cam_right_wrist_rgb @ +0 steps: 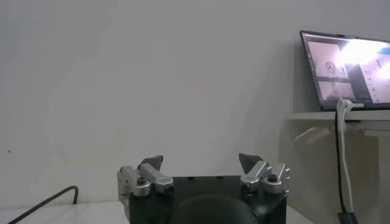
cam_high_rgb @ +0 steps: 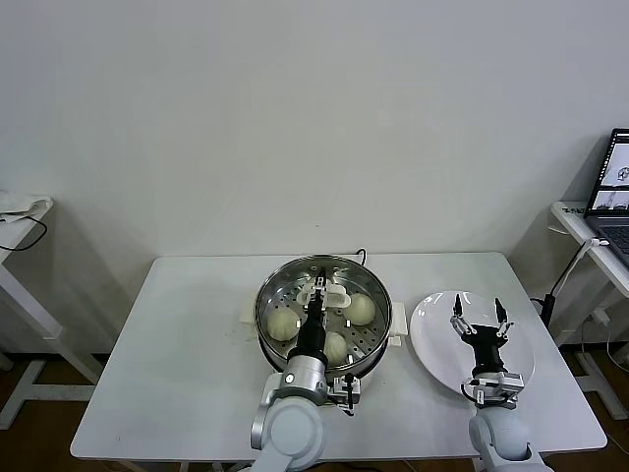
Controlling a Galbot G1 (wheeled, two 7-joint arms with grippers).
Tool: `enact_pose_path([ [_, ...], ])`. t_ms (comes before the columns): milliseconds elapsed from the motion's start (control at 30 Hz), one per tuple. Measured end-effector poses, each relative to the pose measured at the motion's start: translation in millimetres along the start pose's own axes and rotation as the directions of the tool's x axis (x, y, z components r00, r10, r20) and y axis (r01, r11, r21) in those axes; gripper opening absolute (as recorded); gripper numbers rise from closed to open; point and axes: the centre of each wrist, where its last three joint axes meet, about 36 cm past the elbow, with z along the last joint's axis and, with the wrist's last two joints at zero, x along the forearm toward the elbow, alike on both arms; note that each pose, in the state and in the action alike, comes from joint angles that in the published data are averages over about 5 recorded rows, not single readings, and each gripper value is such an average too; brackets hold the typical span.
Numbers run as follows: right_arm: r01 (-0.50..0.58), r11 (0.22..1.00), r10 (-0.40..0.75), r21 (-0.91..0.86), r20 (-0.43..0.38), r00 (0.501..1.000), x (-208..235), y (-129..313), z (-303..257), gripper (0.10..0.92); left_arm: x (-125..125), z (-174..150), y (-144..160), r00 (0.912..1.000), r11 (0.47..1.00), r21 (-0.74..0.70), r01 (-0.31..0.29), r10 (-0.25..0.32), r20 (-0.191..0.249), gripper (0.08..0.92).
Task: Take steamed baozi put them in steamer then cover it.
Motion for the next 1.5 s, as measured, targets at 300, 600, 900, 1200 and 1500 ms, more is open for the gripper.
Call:
enact_pose_path([
  [300, 0.003, 1.000, -0.003, -0.004, 0.006, 1.000, -1, 3, -2, 0.823, 15, 2, 8, 0.9998, 1.000, 0.024, 0.011, -0.012, 0.016, 0.763],
  [600, 0.008, 1.000, -0.008, -0.001, 0.020, 1.000, -3, 4, -8, 0.823, 44, 19, 29, 0.9991, 0.997, 0.068, 0.032, -0.034, 0.024, 0.822],
  [900, 0.026, 1.000, -0.026, -0.008, 0.004, 1.000, 0, 3, -19, 0.823, 79, 66, 51, 0.9982, 0.985, 0.166, 0.053, -0.057, 0.018, 0.823],
  [1200, 0.061, 0.996, -0.062, -0.059, -0.018, 0.998, 8, 4, -33, 0.823, 70, 142, 51, 0.9828, 0.859, 0.486, 0.163, -0.184, -0.004, 0.823],
  [1500, 0.067, 0.993, -0.072, -0.100, -0.044, 0.996, 22, 8, -39, 0.823, 66, 208, 22, 0.9796, 0.586, 0.795, 0.157, -0.194, -0.051, 0.823],
])
